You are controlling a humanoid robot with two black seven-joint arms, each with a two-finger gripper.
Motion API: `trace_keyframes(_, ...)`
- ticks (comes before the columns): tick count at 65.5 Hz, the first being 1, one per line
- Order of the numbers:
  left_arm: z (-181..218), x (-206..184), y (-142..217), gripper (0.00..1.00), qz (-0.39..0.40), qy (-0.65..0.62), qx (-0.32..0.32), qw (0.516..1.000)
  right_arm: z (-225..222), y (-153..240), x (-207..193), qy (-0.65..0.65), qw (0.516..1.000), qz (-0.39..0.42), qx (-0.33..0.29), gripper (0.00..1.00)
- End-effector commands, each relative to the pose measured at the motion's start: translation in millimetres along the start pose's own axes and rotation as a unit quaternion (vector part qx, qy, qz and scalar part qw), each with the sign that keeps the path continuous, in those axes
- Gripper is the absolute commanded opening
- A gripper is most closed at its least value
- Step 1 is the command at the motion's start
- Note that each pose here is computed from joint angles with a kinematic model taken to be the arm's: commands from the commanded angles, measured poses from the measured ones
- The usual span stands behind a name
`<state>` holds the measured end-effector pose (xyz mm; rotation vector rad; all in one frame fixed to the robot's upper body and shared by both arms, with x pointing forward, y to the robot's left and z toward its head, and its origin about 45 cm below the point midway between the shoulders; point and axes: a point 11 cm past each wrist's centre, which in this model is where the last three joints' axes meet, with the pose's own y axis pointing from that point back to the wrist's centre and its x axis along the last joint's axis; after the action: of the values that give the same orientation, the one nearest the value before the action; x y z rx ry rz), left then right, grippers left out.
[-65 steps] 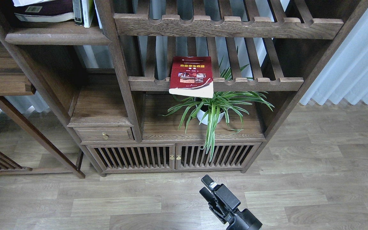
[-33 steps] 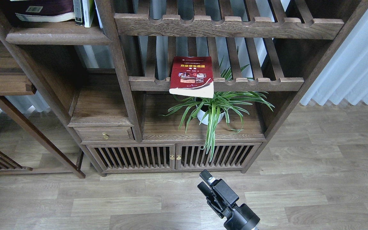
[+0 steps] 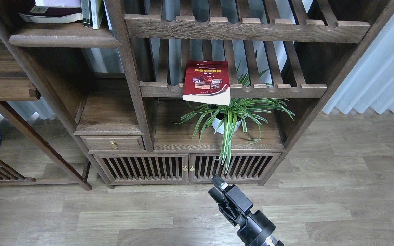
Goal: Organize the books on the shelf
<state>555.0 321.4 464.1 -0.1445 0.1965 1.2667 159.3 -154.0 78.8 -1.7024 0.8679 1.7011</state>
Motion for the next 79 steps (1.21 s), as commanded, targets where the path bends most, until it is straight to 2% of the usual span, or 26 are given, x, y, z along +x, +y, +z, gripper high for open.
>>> trace_keyframes(1,2,-9,-2,1.00,-0.019,-0.004,-0.018,1.000,-2,0,0,0.001,1.000,0.000,0.003,0.92)
trace_keyframes(17,10,28,19,1.00,0.006,-0.003,-0.063,0.998,-2,0,0,0.001,1.000,0.000,0.003,0.92)
trace_keyframes(32,-11,56,42,1.00,0.011,-0.017,-0.054,0.998,-3,1,0,0.002,1.000,0.000,0.004,0.92)
trace_keyframes(49,-48,59,47,0.99,-0.001,-0.002,-0.032,0.999,-3,1,0,0.002,1.000,0.000,0.005,0.92)
trace_keyframes(56,-51,55,46,0.92,-0.006,-0.003,-0.028,1.000,-3,1,0,0.002,1.000,0.000,0.005,0.92)
trace_keyframes(60,-52,53,45,0.85,-0.009,-0.002,-0.026,1.000,-3,1,0,0.002,1.000,0.000,0.005,0.92)
trace_keyframes(70,-42,45,41,0.58,-0.017,-0.006,-0.031,0.999,-3,1,0,0.002,1.000,0.000,0.005,0.92)
trace_keyframes(73,-42,44,40,0.44,-0.018,-0.005,-0.027,0.999,-3,0,-1,0.002,1.000,-0.001,0.005,0.92)
trace_keyframes(74,-42,43,39,0.34,-0.019,-0.003,-0.027,0.999,-3,1,0,0.002,1.000,0.000,0.005,0.92)
trace_keyframes(76,-42,41,39,0.23,-0.021,0.001,-0.029,0.999,-3,0,-1,0.002,1.000,-0.001,0.005,0.92)
trace_keyframes(77,-41,40,38,0.13,-0.023,0.009,-0.035,0.999,-3,1,0,0.002,1.000,0.000,0.005,0.92)
trace_keyframes(79,-40,38,37,0.08,-0.025,0.018,-0.038,0.999,-3,0,-1,0.002,1.000,-0.001,0.005,0.92)
